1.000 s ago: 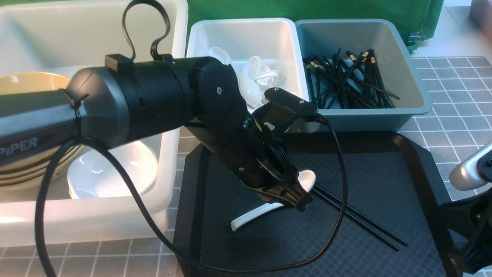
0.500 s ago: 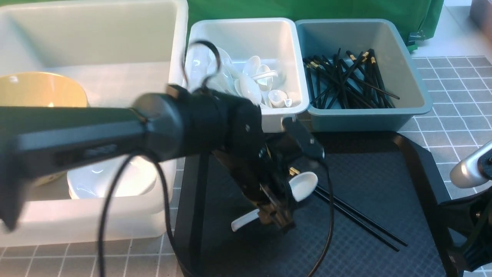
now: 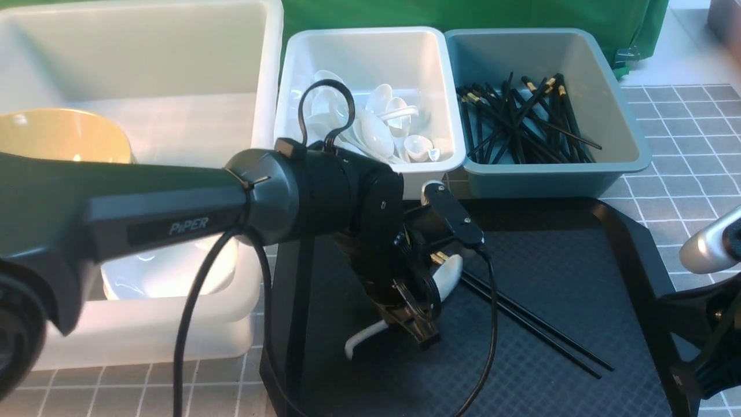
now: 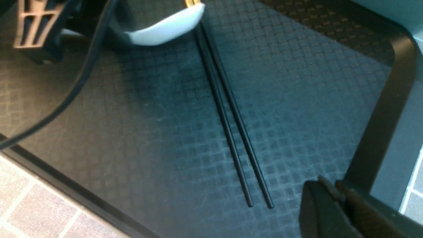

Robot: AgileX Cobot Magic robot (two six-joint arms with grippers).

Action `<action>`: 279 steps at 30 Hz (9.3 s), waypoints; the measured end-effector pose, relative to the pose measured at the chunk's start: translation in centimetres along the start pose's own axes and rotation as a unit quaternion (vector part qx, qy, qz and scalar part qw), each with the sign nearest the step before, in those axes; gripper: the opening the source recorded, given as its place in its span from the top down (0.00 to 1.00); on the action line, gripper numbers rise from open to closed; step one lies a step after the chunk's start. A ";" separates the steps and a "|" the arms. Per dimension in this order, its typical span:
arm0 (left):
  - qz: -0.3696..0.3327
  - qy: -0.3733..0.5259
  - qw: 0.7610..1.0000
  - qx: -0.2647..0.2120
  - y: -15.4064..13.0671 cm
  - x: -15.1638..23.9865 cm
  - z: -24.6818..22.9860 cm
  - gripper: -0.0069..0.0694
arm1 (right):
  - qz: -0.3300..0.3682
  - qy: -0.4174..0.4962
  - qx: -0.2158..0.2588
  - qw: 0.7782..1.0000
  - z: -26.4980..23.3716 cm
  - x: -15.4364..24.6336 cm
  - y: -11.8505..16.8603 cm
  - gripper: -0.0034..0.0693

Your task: On grey table put chopsticks spoon bowls plates into blue grey white boxes.

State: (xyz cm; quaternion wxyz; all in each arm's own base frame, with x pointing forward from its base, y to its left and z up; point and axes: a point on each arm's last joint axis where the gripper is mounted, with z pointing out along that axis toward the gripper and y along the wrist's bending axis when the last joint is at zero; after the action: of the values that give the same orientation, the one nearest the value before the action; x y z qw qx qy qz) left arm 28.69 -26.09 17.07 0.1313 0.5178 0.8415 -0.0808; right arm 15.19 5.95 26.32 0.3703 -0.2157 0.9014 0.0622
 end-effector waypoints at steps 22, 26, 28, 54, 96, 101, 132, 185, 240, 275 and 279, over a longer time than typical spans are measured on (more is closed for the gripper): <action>-0.107 -0.353 0.898 -0.241 12.3 -4.0 -12.7 0.52 | 0.021 0.006 -0.006 1.000 0.3 0.0 0.1 0.83; -0.120 -0.284 0.934 -0.179 9.9 -2.7 -16.8 0.53 | 0.024 0.041 -0.035 0.998 1.3 0.3 0.6 0.82; -0.126 -0.263 0.944 -0.155 8.1 -1.7 -20.4 0.59 | 0.015 0.055 -0.059 0.997 2.0 0.3 1.2 0.80; -0.265 -0.266 0.907 -0.190 -11.0 27.8 -20.8 0.92 | -0.201 0.208 -0.105 0.952 18.6 -8.8 4.8 0.40; -0.194 -0.335 0.878 -0.280 -9.0 27.4 -17.6 0.92 | 0.045 -0.152 0.070 0.985 16.3 -19.8 -7.6 0.47; -0.194 -0.334 0.878 -0.281 -9.0 27.4 -17.6 0.92 | 0.037 -0.025 0.037 0.998 14.5 -18.7 -6.1 0.42; -0.194 -0.334 0.878 -0.281 -9.0 27.4 -17.7 0.92 | -0.122 0.130 -0.105 0.978 14.7 -14.0 1.1 0.86; -0.183 -0.328 0.879 -0.295 -8.8 27.5 -17.7 0.92 | -0.063 -0.123 0.060 0.989 1.7 10.9 0.2 0.91; -0.217 -0.376 0.821 -0.369 -9.9 30.1 -18.5 0.92 | 0.054 -0.249 0.188 0.949 -1.6 14.3 -0.6 0.89; -0.317 -0.413 0.770 -0.368 -9.3 31.7 -10.8 0.92 | 0.054 -0.247 0.189 0.949 -1.5 14.3 -0.6 0.85; -0.316 -0.414 0.770 -0.369 -9.3 31.7 -10.8 0.92 | 0.054 -0.247 0.189 0.949 -1.5 14.3 -0.6 0.84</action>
State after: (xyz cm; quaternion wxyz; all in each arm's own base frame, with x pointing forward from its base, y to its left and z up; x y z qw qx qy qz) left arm 5.33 -0.43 17.70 0.6148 0.0504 0.7870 -0.0077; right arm 5.38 0.13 17.51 0.6113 -0.0707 0.7873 -0.0377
